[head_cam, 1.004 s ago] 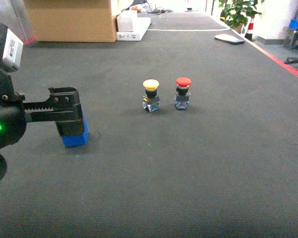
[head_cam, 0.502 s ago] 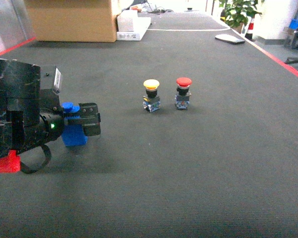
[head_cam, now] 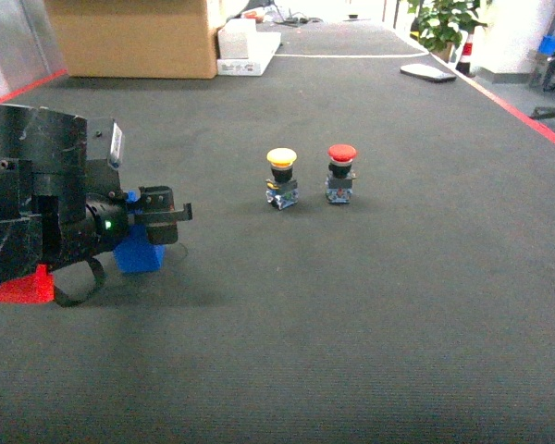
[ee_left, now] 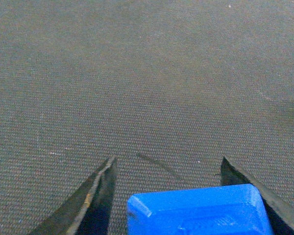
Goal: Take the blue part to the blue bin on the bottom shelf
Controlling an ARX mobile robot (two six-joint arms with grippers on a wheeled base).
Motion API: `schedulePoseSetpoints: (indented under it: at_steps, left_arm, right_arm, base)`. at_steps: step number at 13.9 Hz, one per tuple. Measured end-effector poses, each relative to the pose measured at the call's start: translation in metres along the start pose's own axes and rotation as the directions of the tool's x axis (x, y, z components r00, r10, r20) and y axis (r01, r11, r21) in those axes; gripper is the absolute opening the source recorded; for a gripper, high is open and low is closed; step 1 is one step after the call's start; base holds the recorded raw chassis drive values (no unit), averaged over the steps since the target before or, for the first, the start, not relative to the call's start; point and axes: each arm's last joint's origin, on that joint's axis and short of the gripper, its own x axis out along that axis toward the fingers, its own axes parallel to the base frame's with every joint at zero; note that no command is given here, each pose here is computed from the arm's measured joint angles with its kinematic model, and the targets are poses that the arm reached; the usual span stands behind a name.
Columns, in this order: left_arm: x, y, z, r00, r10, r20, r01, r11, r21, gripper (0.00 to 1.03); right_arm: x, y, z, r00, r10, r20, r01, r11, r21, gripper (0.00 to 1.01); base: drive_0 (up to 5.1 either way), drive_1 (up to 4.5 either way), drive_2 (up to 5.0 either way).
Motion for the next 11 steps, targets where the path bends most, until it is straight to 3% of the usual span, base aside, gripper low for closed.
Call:
schedulePoseSetpoints:
  at_steps: [1,2,6,8,11]
  left_arm:
    - [0.0,0.0,0.0,1.0,-0.002,0.0,0.002,1.0,0.002,0.48]
    - [0.0,0.0,0.0,1.0,-0.003,0.004,0.003,0.9999,0.01,0.44]
    - [-0.024,0.003,-0.003,1.0,0.012,0.027,-0.012,0.9998,0.014,0.44]
    - [-0.073,0.006,0.012,0.994,0.016,0.111,-0.017,0.9998,0.008,0.44]
    - [-0.164,0.007,0.041,0.973,0.025,0.229,-0.036,0.9984,0.044,0.44]
  right_arm:
    - [0.0,0.0,0.0,1.0,0.0,0.0,0.0,1.0,0.0,0.98]
    - [0.0,0.0,0.0,1.0,0.0,0.0,0.0,1.0,0.0,0.98]
    - [0.0,0.0,0.0,1.0,0.0,0.0,0.0,1.0,0.0,0.98]
    - [0.0,0.0,0.0,1.0,0.0,0.0,0.0,1.0,0.0,0.98]
    - [0.0,0.0,0.0,1.0,0.0,0.0,0.0,1.0,0.0,0.98]
  base:
    - [0.0,0.0,0.0]
    - [0.0,0.0,0.0]
    - [0.0,0.0,0.0]
    - [0.0,0.0,0.0]
    - [0.0,0.0,0.0]
